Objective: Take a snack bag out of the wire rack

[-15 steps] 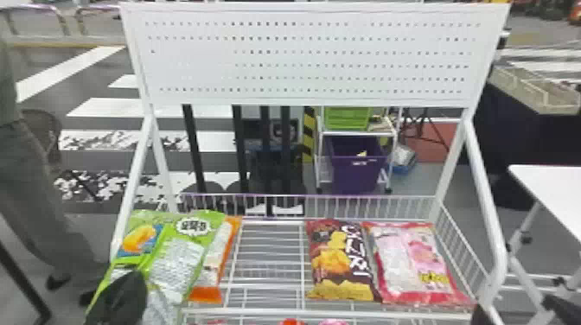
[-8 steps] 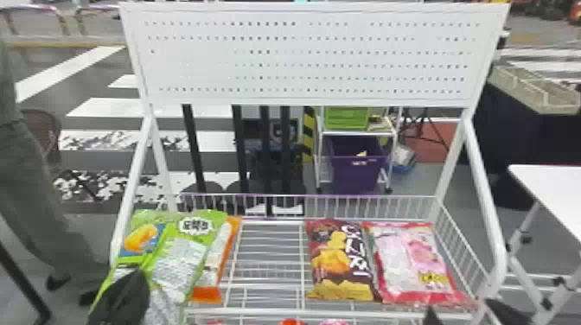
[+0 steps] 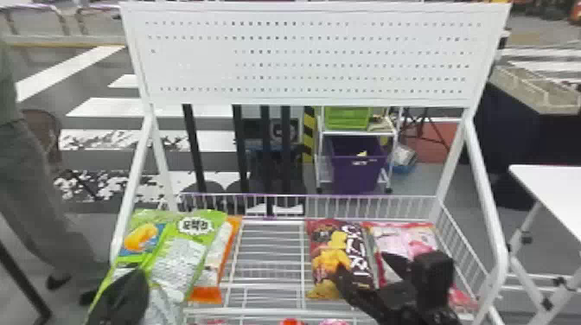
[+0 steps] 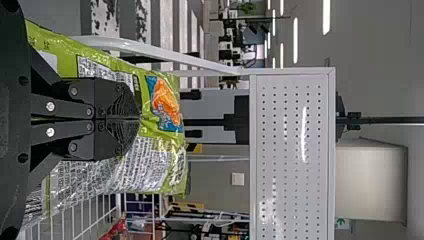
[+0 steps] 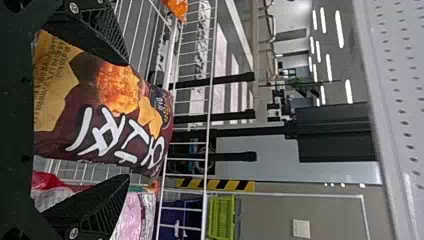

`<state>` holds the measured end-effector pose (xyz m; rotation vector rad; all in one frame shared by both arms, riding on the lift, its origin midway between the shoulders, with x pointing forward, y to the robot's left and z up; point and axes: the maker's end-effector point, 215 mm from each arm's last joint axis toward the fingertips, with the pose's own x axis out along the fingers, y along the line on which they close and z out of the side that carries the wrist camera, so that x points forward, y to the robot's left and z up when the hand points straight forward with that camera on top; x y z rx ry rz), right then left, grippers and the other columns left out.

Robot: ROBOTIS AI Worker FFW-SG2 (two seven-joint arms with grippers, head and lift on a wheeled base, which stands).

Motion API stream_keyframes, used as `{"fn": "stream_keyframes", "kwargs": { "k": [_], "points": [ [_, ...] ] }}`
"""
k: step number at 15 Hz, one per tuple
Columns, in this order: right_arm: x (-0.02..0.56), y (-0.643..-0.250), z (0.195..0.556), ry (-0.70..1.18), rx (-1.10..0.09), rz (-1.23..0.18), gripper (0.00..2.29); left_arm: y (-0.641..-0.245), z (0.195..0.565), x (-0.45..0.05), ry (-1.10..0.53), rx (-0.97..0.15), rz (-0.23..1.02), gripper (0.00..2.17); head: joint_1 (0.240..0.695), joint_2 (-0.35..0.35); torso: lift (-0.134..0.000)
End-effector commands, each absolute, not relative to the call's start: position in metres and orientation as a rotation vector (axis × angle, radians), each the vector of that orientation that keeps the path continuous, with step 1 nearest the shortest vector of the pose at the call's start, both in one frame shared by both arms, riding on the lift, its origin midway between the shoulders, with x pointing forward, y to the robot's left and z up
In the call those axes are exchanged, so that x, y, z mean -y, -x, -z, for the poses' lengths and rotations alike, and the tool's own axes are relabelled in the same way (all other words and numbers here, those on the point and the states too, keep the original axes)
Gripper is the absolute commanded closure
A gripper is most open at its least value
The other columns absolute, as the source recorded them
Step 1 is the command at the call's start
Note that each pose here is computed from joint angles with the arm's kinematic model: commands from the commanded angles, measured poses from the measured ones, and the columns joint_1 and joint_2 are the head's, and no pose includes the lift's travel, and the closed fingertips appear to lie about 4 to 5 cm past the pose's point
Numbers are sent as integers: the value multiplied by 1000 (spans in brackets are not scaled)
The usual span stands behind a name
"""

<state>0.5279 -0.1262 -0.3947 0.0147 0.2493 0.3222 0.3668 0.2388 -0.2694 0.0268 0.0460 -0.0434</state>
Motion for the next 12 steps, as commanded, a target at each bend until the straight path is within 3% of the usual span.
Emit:
{"fn": "stream_keyframes", "kwargs": {
  "k": [1,3,4,5,6,8,12],
  "points": [
    [115,-558,416,21,-324,-338,90,-370,271,-241,-25,-46,41,1787,499,0,0],
    [116,-564,430,31,-385,-333,235,-372,275,-242,-26,-50,39,1787,499,0,0],
    [116,-563,434,35,-403,-334,414,-373,277,-243,-25,-52,39,1787,499,0,0],
    [116,-561,440,42,-427,-335,856,-374,277,-243,-26,-52,39,1787,499,0,0],
    [117,-560,444,51,-450,-335,1474,-375,277,-243,-25,-51,39,1787,499,0,0],
    [120,-561,446,58,-476,-321,2148,-376,277,-243,-26,-51,39,1787,499,0,0],
    [115,-564,429,59,-446,-321,2219,-377,277,-244,-25,-51,39,1787,499,0,0]
  ]
}}
